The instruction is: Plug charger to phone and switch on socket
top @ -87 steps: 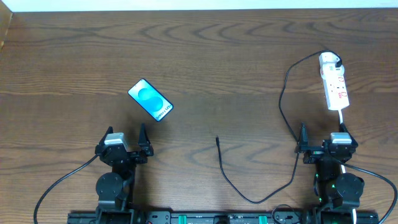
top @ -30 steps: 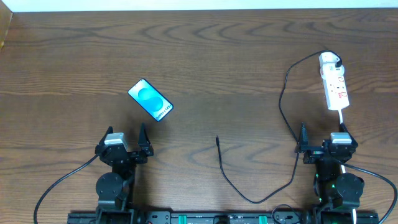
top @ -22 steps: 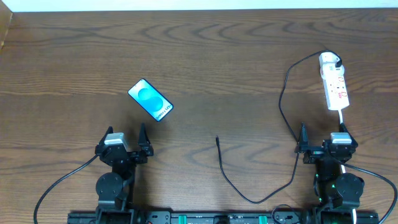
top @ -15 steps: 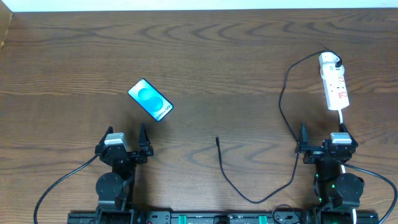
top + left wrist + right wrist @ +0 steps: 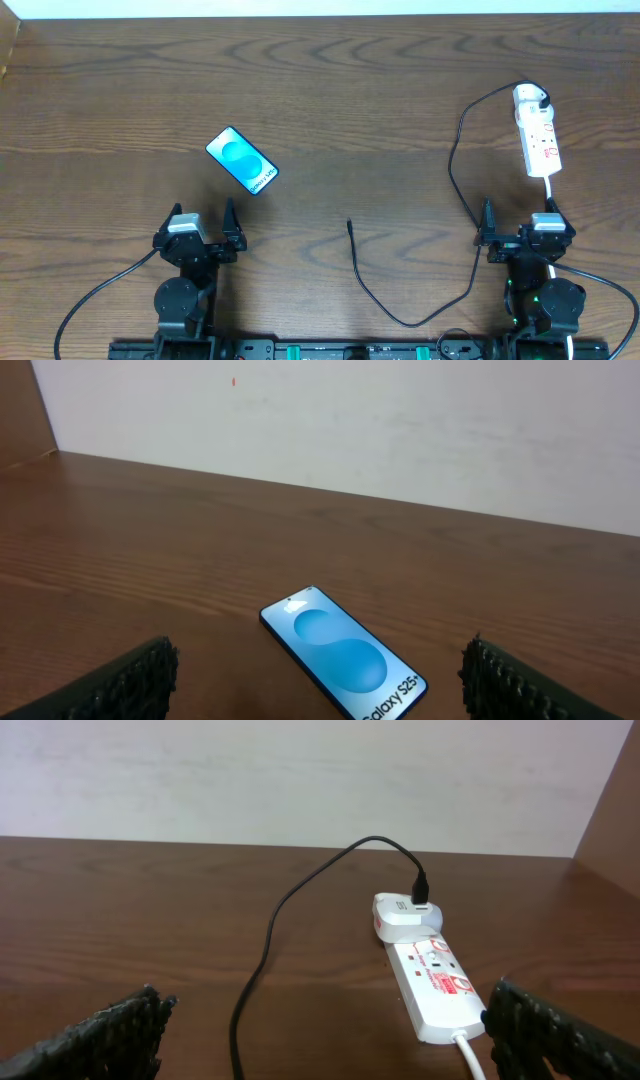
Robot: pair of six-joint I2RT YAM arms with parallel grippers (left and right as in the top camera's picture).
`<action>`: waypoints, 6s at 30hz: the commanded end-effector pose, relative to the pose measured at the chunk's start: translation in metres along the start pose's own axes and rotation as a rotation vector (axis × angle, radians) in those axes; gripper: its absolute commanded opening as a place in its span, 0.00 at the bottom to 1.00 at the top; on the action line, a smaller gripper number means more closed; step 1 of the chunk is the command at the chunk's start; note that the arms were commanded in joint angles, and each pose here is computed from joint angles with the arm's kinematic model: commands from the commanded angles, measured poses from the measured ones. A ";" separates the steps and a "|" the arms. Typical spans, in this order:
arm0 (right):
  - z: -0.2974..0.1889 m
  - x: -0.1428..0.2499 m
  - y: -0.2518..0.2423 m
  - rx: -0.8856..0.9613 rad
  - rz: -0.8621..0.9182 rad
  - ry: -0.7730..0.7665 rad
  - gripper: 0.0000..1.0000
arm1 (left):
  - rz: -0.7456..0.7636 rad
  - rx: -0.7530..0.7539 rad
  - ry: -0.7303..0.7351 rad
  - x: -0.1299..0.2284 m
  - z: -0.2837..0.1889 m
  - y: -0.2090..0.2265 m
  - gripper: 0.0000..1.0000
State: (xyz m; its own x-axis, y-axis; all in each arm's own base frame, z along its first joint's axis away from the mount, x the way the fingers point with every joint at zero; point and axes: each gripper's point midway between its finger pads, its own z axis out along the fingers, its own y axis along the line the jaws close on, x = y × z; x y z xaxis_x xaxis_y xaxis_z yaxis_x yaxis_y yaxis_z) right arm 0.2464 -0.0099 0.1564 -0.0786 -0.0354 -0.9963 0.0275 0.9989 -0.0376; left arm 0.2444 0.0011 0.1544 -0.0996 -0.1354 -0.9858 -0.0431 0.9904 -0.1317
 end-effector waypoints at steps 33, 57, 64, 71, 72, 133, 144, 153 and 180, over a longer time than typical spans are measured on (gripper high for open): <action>0.000 0.000 0.000 0.003 0.001 -0.002 0.99 | 0.007 -0.024 0.067 -0.076 0.012 -0.009 0.91; 0.000 0.000 0.000 0.003 0.001 -0.002 0.99 | -0.199 -0.255 0.595 -0.102 0.091 -0.008 0.91; 0.000 0.000 0.000 0.003 0.001 -0.002 0.99 | -0.229 -0.190 0.720 -0.073 0.090 -0.022 0.91; 0.000 0.000 0.000 0.003 0.001 -0.002 0.99 | -0.372 -0.309 0.740 -0.065 0.085 -0.013 0.91; 0.000 0.000 0.000 0.003 0.001 -0.002 0.99 | -0.385 -0.337 0.746 -0.064 0.085 -0.010 0.91; 0.000 0.000 0.000 0.003 0.001 -0.002 0.99 | -0.541 -0.656 1.224 0.058 0.153 -0.028 1.00; 0.000 0.000 0.000 0.003 0.001 -0.002 0.99 | -0.491 -0.699 1.316 0.100 0.154 -0.023 1.00; 0.000 0.000 0.000 0.003 0.001 -0.002 0.99 | -0.458 -0.728 1.285 0.105 0.160 -0.015 1.00; 0.000 0.000 0.000 0.003 0.001 -0.002 0.99 | -0.444 -0.680 1.278 0.130 0.162 -0.013 1.00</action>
State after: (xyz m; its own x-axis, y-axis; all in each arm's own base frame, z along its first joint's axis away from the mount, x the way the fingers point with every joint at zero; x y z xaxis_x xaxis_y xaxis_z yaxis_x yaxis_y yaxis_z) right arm 0.2463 -0.0105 0.1569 -0.0768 -0.0355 -0.9964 0.0310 0.9988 -0.0379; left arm 0.3962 -0.0259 0.0170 -0.6959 -0.7127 -0.0880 -0.7167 0.6970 0.0226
